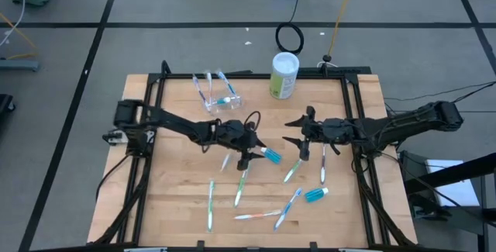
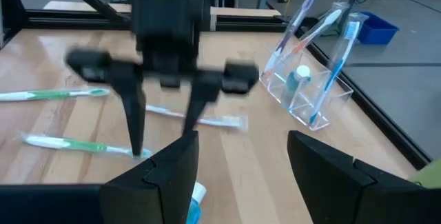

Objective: Pick & Place toothbrushing station
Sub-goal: Put the top blue mouthwash into the transparent organizer

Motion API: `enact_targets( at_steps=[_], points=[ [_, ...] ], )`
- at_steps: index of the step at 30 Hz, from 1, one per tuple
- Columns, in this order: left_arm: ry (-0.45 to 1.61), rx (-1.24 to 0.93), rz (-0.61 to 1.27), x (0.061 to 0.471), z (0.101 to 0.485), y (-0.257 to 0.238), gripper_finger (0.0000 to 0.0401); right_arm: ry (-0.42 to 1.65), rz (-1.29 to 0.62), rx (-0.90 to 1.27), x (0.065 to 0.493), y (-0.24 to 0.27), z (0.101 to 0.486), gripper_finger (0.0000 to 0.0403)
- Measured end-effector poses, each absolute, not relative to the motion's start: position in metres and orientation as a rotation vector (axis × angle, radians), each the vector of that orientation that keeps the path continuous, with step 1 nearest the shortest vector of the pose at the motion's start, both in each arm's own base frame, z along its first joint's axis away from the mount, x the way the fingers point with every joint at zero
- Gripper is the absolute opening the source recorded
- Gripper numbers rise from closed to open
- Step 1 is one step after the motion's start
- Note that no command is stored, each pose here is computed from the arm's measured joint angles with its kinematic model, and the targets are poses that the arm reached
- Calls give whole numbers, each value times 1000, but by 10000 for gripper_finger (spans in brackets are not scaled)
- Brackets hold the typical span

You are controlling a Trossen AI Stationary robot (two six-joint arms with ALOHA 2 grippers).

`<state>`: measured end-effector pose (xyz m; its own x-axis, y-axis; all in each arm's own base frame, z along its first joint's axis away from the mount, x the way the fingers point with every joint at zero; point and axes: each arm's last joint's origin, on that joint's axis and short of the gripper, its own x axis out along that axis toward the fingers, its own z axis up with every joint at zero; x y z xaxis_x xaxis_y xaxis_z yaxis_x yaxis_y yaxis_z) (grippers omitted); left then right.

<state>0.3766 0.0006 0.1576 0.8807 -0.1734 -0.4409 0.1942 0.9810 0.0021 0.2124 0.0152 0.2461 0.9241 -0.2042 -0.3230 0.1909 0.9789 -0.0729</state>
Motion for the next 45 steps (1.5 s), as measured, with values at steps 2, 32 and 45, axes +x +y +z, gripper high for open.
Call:
enact_targets(
  at_steps=[2,32,45],
  points=[
    [475,72,-192,380,142,3,219,337,-203,-41,212,15,246,215],
    [494,67,-194,387,92,37,170,335,-203,-40,212,15,246,215],
    [480,161,-312,412,114,23,256,337,-200,-55,212,15,246,215]
  ],
)
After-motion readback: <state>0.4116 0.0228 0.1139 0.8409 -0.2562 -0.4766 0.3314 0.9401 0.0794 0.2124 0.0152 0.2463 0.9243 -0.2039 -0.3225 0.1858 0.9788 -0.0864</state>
